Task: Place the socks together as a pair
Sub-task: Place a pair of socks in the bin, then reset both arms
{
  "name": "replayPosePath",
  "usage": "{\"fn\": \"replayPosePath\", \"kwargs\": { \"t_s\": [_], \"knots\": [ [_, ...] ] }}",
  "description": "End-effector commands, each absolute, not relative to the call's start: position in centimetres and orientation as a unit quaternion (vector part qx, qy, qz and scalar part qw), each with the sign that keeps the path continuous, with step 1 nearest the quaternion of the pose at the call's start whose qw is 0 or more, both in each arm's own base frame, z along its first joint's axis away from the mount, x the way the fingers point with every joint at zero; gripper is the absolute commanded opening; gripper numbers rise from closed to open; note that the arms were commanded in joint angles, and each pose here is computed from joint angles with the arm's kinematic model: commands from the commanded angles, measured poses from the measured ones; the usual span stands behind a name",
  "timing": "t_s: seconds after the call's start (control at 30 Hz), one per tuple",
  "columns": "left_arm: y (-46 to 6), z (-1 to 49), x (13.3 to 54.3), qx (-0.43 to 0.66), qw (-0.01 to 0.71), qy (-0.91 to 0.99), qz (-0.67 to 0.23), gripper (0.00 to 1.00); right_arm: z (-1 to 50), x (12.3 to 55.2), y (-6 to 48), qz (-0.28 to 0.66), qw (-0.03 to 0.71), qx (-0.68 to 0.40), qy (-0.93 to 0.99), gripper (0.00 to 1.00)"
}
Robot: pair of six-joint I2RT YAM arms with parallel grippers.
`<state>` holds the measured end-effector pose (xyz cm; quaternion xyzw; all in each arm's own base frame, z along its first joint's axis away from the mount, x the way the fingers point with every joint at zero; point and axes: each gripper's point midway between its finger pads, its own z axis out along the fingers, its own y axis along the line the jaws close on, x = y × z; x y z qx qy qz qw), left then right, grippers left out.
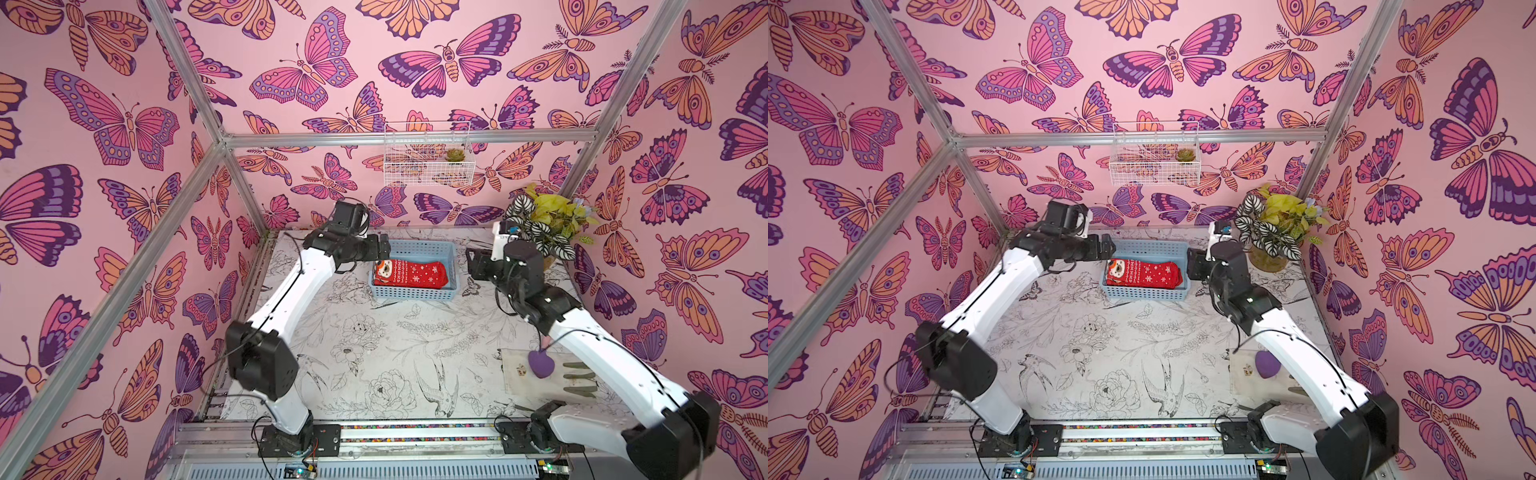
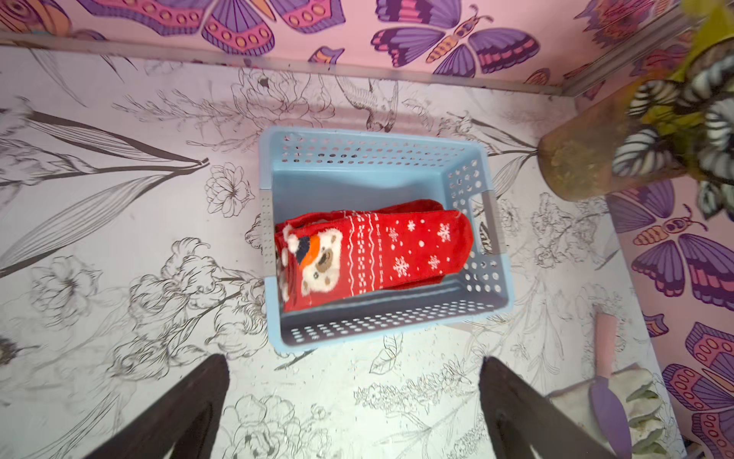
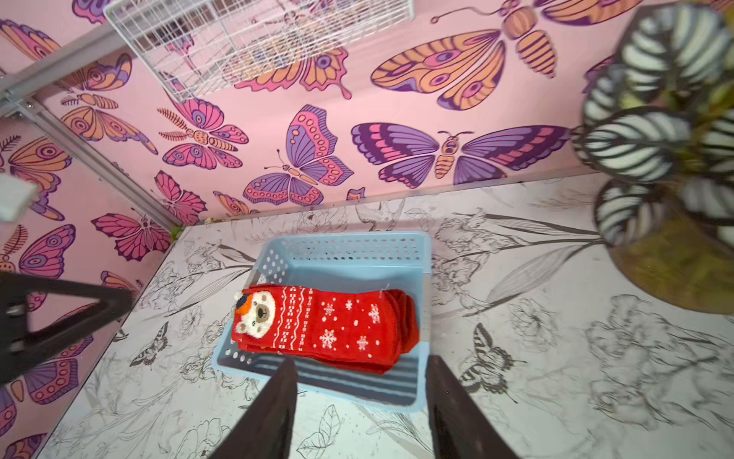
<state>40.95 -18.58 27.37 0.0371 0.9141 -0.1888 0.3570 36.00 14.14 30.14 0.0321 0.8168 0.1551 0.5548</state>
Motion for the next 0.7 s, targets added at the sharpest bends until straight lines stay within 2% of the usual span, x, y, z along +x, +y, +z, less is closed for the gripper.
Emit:
{"fn": "replayPosePath", "kwargs": {
  "t_s": [0.0,0.03,0.13,0.17,0.2,0.3,0.37,0.5,0.53,0.67],
  "knots": [
    [-16.2,27.0,39.0,0.01,0.407,0.9,-0.157,0.8,25.9,34.5,10.7,0.051,0.53,0.028,0.846,0.54],
    [-15.6,26.9,38.3,0.004,0.432,0.887,-0.16,0.98,25.6,34.1,10.1,0.039,0.532,0.026,0.846,0.55],
    [-13.3,27.7,36.6,-0.019,0.501,0.85,-0.16,0.99,24.8,33.9,9.2,0.012,0.543,0.021,0.84,0.56],
    [-12.5,27.0,36.1,-0.024,0.51,0.846,-0.151,1.0,24.5,33.9,8.8,0.0,0.546,0.026,0.837,0.6],
    [-12.1,26.7,35.6,-0.014,0.523,0.84,-0.144,1.0,24.3,33.9,8.2,-0.016,0.548,0.031,0.836,0.67],
    [-10.1,25.2,34.6,-0.015,0.554,0.826,-0.101,1.0,23.3,33.3,6.2,-0.062,0.544,0.06,0.835,0.97],
    [-7.4,23.8,34.2,-0.055,0.573,0.817,-0.045,1.0,22.8,32.8,4.7,-0.075,0.555,0.102,0.822,0.98],
    [-4.0,22.2,33.3,-0.075,0.608,0.79,0.03,1.0,22.1,32.8,5.0,-0.067,0.614,0.069,0.784,0.97],
    [-3.2,21.9,33.1,-0.084,0.611,0.786,0.048,1.0,21.7,32.8,4.5,-0.072,0.62,0.074,0.778,0.99],
    [0.8,21.0,32.1,-0.135,0.619,0.762,0.133,1.0,18.6,33.2,1.3,-0.057,0.606,0.131,0.782,0.99]
  ]
}}
